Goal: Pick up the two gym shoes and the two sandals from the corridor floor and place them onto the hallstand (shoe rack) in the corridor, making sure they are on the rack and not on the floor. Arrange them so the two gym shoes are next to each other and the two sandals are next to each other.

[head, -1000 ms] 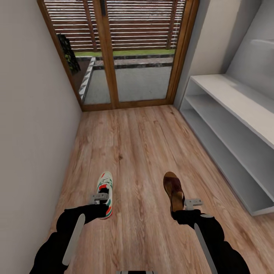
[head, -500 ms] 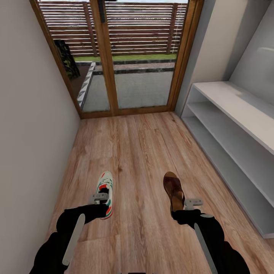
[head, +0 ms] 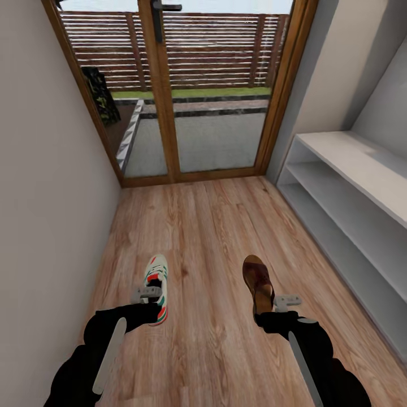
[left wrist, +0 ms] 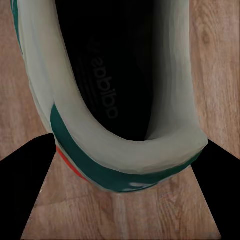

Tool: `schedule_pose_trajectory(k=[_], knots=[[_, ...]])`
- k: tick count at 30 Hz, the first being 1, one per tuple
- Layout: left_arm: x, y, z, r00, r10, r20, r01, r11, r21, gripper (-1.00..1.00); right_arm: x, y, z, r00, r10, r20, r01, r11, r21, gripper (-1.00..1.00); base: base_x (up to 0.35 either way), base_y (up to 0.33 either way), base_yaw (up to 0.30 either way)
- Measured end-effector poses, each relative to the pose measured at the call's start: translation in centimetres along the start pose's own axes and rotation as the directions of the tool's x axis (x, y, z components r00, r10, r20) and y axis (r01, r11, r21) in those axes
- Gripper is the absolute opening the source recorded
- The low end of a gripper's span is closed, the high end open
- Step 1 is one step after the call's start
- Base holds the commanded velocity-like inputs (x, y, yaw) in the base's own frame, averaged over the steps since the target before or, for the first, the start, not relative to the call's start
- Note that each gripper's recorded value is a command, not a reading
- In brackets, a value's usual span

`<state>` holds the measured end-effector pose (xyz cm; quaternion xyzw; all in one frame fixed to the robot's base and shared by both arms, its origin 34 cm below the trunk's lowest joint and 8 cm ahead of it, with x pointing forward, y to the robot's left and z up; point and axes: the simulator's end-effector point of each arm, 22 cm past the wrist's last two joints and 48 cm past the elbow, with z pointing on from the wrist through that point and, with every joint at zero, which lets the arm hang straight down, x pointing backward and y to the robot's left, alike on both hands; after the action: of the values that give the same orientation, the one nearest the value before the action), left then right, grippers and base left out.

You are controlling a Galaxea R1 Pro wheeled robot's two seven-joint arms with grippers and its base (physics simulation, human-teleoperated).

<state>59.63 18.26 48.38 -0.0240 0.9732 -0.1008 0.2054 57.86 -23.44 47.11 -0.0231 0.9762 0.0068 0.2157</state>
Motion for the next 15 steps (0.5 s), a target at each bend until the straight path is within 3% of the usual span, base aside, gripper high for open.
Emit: schedule_pose_trajectory(k=[5, 15], knots=[[-0.13, -0.05, -0.12, 1.000, 0.002, 0.003, -0.002, 1.000, 0.000, -1.00, -0.10, -0.01, -0.11, 1.000, 0.000, 0.003, 0.000, 1.000, 0.000, -1.00, 0.330, 0.112, 0.002], [0.05, -0.03, 0.05, 1.000, 0.001, -0.001, -0.001, 1.000, 0.000, -1.00, 0.05, 0.01, 0.04, 1.000, 0.000, -0.002, 0.000, 1.000, 0.000, -1.00, 0.339, 0.012, 0.163]])
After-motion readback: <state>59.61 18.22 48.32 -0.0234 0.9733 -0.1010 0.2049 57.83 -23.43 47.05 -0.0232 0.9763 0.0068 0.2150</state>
